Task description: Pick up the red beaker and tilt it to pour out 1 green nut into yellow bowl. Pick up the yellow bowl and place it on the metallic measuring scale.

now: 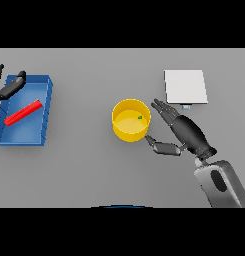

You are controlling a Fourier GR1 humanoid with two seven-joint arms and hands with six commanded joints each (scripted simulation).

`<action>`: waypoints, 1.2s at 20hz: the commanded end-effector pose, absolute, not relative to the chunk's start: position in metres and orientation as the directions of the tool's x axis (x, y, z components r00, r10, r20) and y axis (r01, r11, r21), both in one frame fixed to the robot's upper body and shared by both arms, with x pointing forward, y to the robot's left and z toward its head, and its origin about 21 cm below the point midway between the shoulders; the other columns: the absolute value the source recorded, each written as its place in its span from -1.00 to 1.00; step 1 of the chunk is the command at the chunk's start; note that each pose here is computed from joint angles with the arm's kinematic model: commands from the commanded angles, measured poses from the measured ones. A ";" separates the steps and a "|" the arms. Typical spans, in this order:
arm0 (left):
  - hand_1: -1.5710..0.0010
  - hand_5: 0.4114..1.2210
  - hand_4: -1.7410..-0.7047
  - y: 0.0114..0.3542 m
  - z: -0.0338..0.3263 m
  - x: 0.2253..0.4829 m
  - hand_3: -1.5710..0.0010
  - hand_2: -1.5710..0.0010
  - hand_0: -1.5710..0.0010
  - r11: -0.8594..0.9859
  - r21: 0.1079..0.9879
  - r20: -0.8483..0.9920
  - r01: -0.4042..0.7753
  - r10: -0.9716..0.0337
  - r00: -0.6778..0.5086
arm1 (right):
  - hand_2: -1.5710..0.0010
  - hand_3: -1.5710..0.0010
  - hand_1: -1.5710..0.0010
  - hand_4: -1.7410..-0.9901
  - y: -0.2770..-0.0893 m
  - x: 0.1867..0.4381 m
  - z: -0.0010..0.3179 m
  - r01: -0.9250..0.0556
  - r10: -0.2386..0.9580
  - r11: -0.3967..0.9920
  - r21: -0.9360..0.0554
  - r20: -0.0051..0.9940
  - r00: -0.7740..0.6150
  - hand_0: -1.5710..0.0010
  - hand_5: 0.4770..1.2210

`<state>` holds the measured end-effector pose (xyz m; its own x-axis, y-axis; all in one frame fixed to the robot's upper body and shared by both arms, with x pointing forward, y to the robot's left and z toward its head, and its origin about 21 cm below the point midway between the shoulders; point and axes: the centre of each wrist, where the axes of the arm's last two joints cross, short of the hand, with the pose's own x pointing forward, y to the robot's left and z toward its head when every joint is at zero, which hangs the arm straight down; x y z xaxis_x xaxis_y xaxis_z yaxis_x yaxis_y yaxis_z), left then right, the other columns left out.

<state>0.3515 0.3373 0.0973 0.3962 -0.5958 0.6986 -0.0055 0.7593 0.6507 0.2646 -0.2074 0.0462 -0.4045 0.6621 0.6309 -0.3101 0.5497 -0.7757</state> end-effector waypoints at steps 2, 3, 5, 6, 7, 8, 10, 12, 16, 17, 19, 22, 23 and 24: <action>0.99 -0.37 0.97 0.336 0.098 0.352 0.99 0.99 0.99 0.763 0.646 0.703 -0.002 -0.594 0.391 | 1.00 1.00 1.00 0.38 -0.196 0.276 0.058 -0.322 0.696 0.383 -0.866 0.500 -0.516 1.00 -0.40; 0.99 -0.37 0.98 0.335 0.097 0.352 1.00 0.99 0.99 0.766 0.643 0.708 -0.001 -0.594 0.383 | 1.00 1.00 1.00 0.35 -0.194 0.282 0.061 -0.324 0.701 0.299 -0.898 0.437 -0.563 1.00 -0.39; 1.00 -0.36 0.99 0.336 0.095 0.351 1.00 1.00 1.00 0.763 0.647 0.699 0.003 -0.595 0.396 | 1.00 1.00 1.00 0.37 -0.184 0.291 0.065 -0.316 0.692 0.153 -0.936 0.330 -0.642 1.00 -0.39; 1.00 -0.35 0.99 0.332 0.096 0.351 1.00 1.00 1.00 0.763 0.646 0.700 0.010 -0.598 0.392 | 1.00 1.00 1.00 0.38 -0.180 0.295 0.068 -0.319 0.683 0.090 -0.943 0.292 -0.670 1.00 -0.39; 1.00 -0.34 0.98 0.334 0.097 0.352 1.00 1.00 1.00 0.764 0.645 0.699 0.008 -0.594 0.398 | 1.00 1.00 1.00 0.40 -0.177 0.297 0.068 -0.321 0.678 0.038 -0.946 0.261 -0.687 1.00 -0.39; 1.00 -0.33 0.98 0.335 0.098 0.352 1.00 1.00 1.00 0.765 0.644 0.701 0.005 -0.593 0.396 | 1.00 1.00 1.00 0.41 -0.173 0.303 0.071 -0.318 0.667 -0.013 -0.948 0.228 -0.709 1.00 -0.39; 1.00 -0.33 0.97 0.336 0.097 0.351 1.00 1.00 1.00 0.774 0.633 0.710 0.011 -0.586 0.390 | 1.00 1.00 1.00 0.41 -0.162 0.309 0.069 -0.323 0.643 -0.093 -0.942 0.190 -0.742 1.00 -0.39; 1.00 -0.32 0.97 0.336 0.094 0.350 1.00 1.00 1.00 0.777 0.630 0.709 0.013 -0.581 0.400 | 1.00 1.00 1.00 0.39 -0.154 0.317 0.067 -0.334 0.637 -0.173 -0.927 0.153 -0.756 1.00 -0.39; 1.00 -0.32 0.96 0.338 0.092 0.346 1.00 1.00 1.00 0.782 0.623 0.716 0.012 -0.576 0.395 | 1.00 1.00 1.00 0.37 -0.141 0.330 0.062 -0.339 0.629 -0.285 -0.897 0.092 -0.772 1.00 -0.40; 1.00 -0.32 0.96 0.338 0.094 0.346 1.00 1.00 1.00 0.782 0.624 0.716 0.011 -0.577 0.393 | 1.00 1.00 1.00 0.36 -0.140 0.332 0.061 -0.344 0.625 -0.311 -0.886 0.082 -0.776 1.00 -0.39; 1.00 -0.32 0.96 0.339 0.096 0.347 1.00 1.00 1.00 0.783 0.622 0.722 0.004 -0.575 0.384 | 1.00 1.00 1.00 0.31 -0.134 0.335 0.057 -0.339 0.624 -0.348 -0.874 0.053 -0.779 1.00 -0.38; 1.00 -0.33 0.97 0.339 0.095 0.346 1.00 1.00 1.00 0.786 0.618 0.724 0.005 -0.572 0.386 | 1.00 1.00 1.00 0.25 -0.130 0.340 0.053 -0.351 0.618 -0.408 -0.843 0.028 -0.785 1.00 -0.33; 1.00 -0.33 0.98 0.341 0.098 0.345 1.00 1.00 1.00 0.785 0.620 0.726 -0.001 -0.574 0.378 | 1.00 1.00 1.00 0.24 -0.127 0.343 0.056 -0.354 0.617 -0.418 -0.837 0.025 -0.786 1.00 -0.31; 1.00 -0.32 0.98 0.341 0.097 0.344 1.00 1.00 1.00 0.783 0.622 0.723 0.003 -0.575 0.382 | 1.00 1.00 1.00 0.22 -0.127 0.345 0.056 -0.357 0.615 -0.422 -0.833 0.027 -0.788 1.00 -0.29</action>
